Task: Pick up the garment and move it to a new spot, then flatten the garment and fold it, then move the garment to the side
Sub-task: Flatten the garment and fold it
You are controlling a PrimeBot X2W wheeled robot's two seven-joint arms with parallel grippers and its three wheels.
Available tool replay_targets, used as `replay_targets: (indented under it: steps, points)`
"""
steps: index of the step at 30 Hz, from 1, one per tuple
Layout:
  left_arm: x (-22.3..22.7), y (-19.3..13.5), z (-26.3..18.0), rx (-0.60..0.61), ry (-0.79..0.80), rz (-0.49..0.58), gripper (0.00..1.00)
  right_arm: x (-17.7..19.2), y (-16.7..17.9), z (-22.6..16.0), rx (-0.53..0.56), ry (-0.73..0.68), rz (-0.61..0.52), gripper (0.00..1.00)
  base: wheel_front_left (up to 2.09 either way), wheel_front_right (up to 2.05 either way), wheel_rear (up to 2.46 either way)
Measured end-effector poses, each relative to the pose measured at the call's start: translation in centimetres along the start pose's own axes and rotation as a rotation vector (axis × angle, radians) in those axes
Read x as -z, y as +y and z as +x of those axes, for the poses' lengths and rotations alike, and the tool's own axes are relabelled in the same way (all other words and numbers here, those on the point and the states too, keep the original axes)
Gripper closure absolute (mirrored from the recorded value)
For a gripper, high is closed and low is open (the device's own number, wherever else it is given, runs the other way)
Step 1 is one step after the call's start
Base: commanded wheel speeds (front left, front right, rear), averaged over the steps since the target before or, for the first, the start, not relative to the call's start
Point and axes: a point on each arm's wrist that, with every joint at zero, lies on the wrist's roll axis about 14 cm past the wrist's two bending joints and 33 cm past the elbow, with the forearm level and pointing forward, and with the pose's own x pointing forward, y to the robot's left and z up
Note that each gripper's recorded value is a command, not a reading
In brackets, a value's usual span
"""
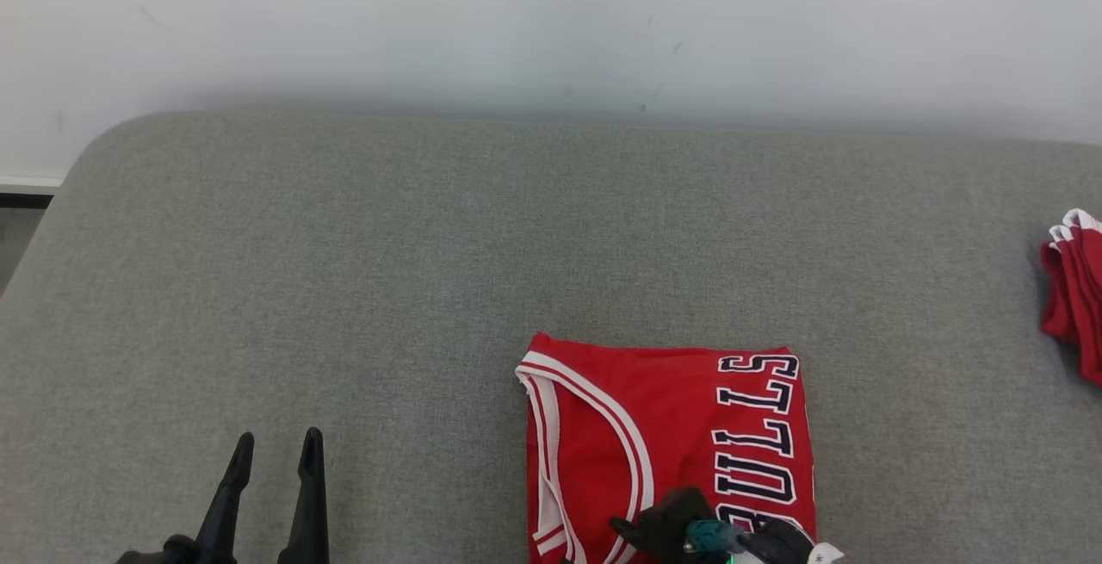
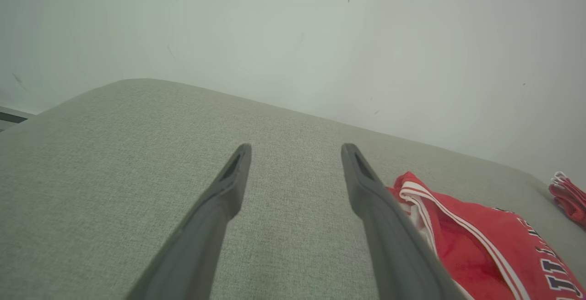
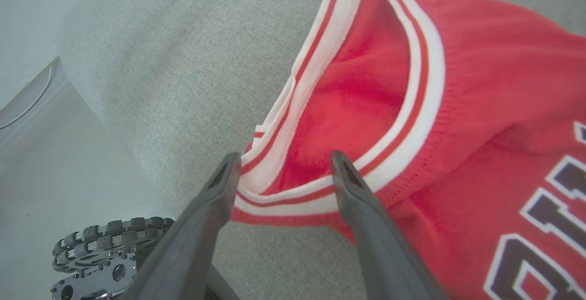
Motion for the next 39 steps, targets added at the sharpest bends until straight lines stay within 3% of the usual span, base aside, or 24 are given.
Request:
replay_targets:
  steps: [6,7,8,10,13,14,15,31,32,33,39]
  points:
    - [0.0,0.2,0.0,-0.007,-0.001,-0.001,0.00,0.3,0.6,0.2,-0.037,0.035,-0.096,0.01,0.00,0.00,0.00]
    - [0.0,0.2,0.0,-0.008,-0.002,-0.002,0.00,0.5,0.6,0.3,-0.040,0.046,-0.107,0.31,0.00,0.00,0.00]
    - [0.0,0.2,0.0,-0.008,-0.001,-0.002,0.00,0.5,0.7,0.3,-0.044,0.049,-0.113,0.49,0.00,0.00,0.00]
    - [0.1,0.2,0.1,-0.009,-0.001,-0.003,0.00,0.8,0.9,0.5,-0.059,0.065,-0.122,0.63,0.00,0.00,0.00]
    - [-0.1,0.1,0.3,-0.007,-0.006,-0.002,0.00,1.1,1.3,0.9,-0.082,0.090,-0.144,0.68,0.00,0.00,0.00]
    - [0.0,0.0,0.3,-0.008,-0.005,-0.003,0.00,1.1,1.5,1.2,-0.096,0.101,-0.166,0.97,0.00,0.00,0.00]
    - [0.0,0.0,0.3,-0.007,-0.004,-0.003,0.00,1.0,1.6,1.4,-0.103,0.102,-0.173,1.00,0.00,0.00,0.00]
    - [-0.2,0.3,-0.3,-0.017,-0.009,0.000,0.00,-1.4,3.2,3.6,-0.162,0.050,-0.182,1.00,0.00,0.00,0.00]
    - [-0.2,0.3,-0.3,-0.017,-0.010,0.000,0.00,-1.5,3.4,3.7,-0.169,0.046,-0.175,0.74,0.00,0.00,0.00]
    - [-0.3,0.3,-0.4,-0.017,-0.011,0.001,0.00,-1.4,3.7,3.7,-0.180,0.044,-0.165,0.00,0.00,0.00,0.00]
    - [-0.7,0.5,-0.9,-0.021,-0.019,0.011,0.00,-3.0,3.7,3.1,-0.183,-0.019,-0.085,0.00,0.00,0.00,0.00]
